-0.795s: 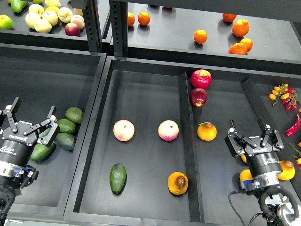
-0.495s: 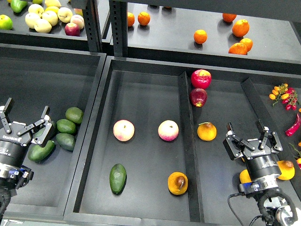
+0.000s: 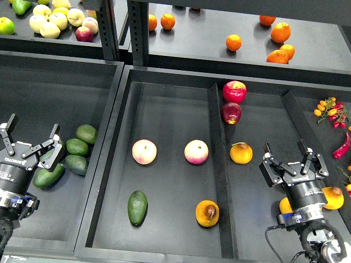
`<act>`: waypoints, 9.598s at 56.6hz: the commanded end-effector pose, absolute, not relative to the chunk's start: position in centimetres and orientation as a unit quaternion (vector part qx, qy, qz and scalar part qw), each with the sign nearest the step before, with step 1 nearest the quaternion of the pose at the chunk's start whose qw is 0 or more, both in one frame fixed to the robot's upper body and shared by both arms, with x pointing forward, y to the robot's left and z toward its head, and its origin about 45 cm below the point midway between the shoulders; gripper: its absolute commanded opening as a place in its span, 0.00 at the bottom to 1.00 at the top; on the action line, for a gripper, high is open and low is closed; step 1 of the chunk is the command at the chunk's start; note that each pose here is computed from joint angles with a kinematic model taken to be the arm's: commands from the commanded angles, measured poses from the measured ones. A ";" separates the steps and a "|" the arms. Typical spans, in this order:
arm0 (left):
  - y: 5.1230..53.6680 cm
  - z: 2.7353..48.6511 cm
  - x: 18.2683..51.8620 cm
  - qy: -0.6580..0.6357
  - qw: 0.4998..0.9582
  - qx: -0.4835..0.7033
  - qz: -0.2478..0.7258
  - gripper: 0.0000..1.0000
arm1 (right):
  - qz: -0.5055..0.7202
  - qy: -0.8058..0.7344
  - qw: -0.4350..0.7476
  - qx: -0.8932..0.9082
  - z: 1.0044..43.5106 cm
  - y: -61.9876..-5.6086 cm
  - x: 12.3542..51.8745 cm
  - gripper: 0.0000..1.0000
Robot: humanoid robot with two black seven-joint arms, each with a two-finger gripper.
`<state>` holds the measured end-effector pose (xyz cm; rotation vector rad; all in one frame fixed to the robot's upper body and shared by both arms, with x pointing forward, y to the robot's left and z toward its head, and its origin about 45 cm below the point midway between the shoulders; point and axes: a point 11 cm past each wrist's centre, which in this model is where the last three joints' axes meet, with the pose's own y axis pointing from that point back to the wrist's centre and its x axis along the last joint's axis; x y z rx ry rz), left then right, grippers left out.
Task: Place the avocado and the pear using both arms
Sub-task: 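Move the left gripper up from the green fruits toward the middle compartment, then reach the left gripper over the dark green avocado, then lower the left gripper around the avocado and close it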
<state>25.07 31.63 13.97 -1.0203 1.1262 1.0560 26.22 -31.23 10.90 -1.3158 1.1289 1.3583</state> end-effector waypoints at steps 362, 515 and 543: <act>17.2 5.2 35.0 0.023 0.729 0.677 0.100 0.99 | 0.567 0.497 0.483 -0.445 13.3 -36.2 31.0 1.00; 16.3 3.0 32.2 0.119 0.760 0.629 0.113 0.53 | 0.570 0.494 0.478 -0.450 13.2 -35.7 31.0 1.00; 15.4 3.2 31.9 0.173 0.775 0.594 0.129 0.25 | 0.570 0.494 0.477 -0.451 13.2 -35.6 31.0 1.00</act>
